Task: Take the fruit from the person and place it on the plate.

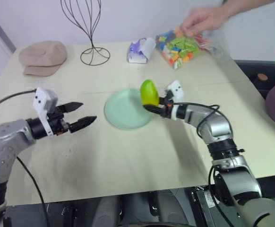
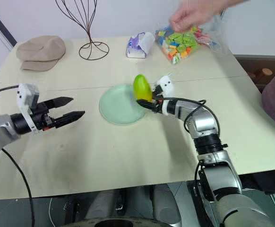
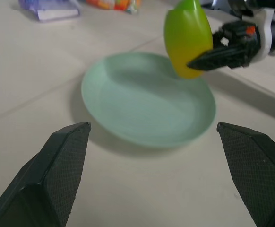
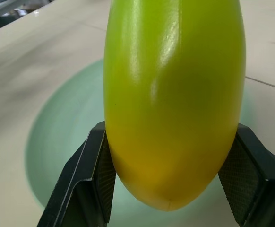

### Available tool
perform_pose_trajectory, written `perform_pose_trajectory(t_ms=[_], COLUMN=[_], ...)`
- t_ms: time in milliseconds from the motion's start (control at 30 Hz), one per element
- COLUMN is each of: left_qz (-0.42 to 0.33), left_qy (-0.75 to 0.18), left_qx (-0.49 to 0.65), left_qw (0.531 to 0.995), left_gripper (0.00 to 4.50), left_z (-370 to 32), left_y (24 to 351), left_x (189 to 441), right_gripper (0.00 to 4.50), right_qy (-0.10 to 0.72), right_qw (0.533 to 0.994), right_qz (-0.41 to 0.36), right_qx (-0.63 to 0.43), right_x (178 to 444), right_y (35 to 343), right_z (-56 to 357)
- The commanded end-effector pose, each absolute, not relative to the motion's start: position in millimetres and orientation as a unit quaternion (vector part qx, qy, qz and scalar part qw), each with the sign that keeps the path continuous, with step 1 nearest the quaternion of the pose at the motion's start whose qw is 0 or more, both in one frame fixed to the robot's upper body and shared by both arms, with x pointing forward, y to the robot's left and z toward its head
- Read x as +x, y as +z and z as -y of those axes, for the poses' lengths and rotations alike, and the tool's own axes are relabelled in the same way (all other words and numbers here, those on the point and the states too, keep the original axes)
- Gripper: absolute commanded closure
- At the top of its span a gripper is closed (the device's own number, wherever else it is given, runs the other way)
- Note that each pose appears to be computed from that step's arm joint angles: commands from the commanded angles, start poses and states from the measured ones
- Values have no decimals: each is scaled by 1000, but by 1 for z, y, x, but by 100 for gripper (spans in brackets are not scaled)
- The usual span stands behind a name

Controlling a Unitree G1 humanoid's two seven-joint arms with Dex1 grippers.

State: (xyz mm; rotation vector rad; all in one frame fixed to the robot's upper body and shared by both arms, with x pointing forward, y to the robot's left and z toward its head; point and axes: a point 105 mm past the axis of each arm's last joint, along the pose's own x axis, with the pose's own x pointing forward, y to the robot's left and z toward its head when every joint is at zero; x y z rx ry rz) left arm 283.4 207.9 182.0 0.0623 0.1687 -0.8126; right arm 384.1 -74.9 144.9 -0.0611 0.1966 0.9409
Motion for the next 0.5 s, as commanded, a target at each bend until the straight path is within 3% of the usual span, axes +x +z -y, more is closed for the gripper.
perform_pose_trajectory(t_ms=[33,200,333,500], left_qz=[-60,-59,-55,-53], left_qy=[-398,-396,-392,-371], left_qx=[55,53,49,48], left_qw=[914,915,917,926], left_gripper=[0,0,0,0], left_z=[-205,-206,-207,-213], left_y=[191,192,193,191], left_x=[280,278,276,279], right_gripper=[215,215,13,5], right_qy=[487,491,495,472], right_qw=[863,861,859,875], right_qz=[-94,-94,-94,-54], right_qx=[-100,-95,-90,-88], right_x=[379,384,384,392], right_y=[142,138,140,168], right_z=[54,46,44,52])
